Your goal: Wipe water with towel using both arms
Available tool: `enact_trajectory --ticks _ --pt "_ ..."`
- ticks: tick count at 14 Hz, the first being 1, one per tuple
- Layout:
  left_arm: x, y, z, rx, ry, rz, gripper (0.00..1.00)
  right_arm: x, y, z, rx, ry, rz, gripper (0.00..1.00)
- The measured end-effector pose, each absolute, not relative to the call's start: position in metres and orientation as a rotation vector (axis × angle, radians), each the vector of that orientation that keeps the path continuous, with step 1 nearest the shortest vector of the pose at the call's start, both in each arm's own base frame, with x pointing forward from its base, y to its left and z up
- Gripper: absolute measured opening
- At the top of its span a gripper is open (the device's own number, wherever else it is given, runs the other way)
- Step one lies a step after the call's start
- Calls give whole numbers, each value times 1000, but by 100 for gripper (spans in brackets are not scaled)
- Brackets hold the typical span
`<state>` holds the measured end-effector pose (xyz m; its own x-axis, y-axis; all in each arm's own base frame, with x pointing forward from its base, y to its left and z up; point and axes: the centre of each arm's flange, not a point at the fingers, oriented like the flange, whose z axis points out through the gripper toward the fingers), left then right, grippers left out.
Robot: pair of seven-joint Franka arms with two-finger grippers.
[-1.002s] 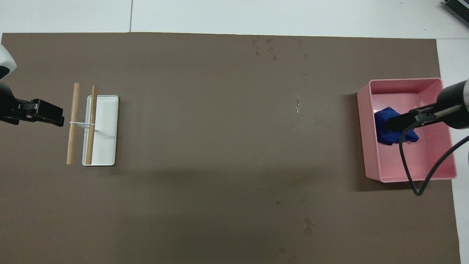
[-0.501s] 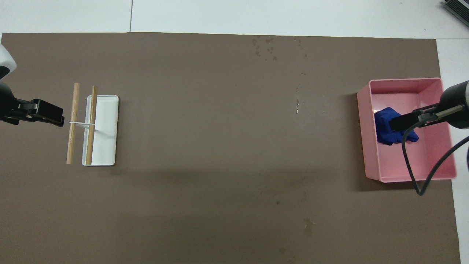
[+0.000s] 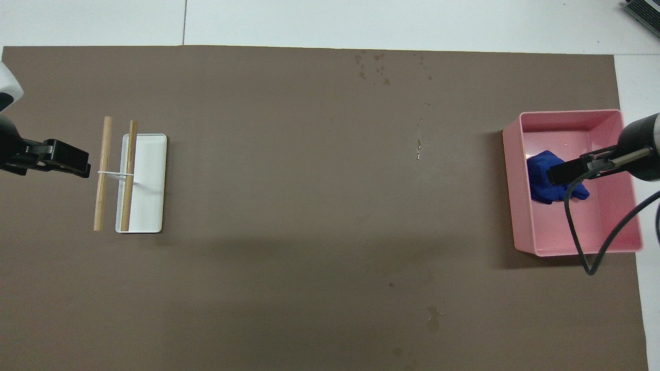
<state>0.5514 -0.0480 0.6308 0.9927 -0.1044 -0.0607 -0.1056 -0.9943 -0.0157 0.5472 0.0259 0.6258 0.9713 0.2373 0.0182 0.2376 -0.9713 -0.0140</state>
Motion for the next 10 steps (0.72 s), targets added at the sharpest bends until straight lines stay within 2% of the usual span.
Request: enact_trajectory --ticks 10 --pt "558 -58 636 -3119 193 -8 100 547 26 625 -3103 -375 -24 100"
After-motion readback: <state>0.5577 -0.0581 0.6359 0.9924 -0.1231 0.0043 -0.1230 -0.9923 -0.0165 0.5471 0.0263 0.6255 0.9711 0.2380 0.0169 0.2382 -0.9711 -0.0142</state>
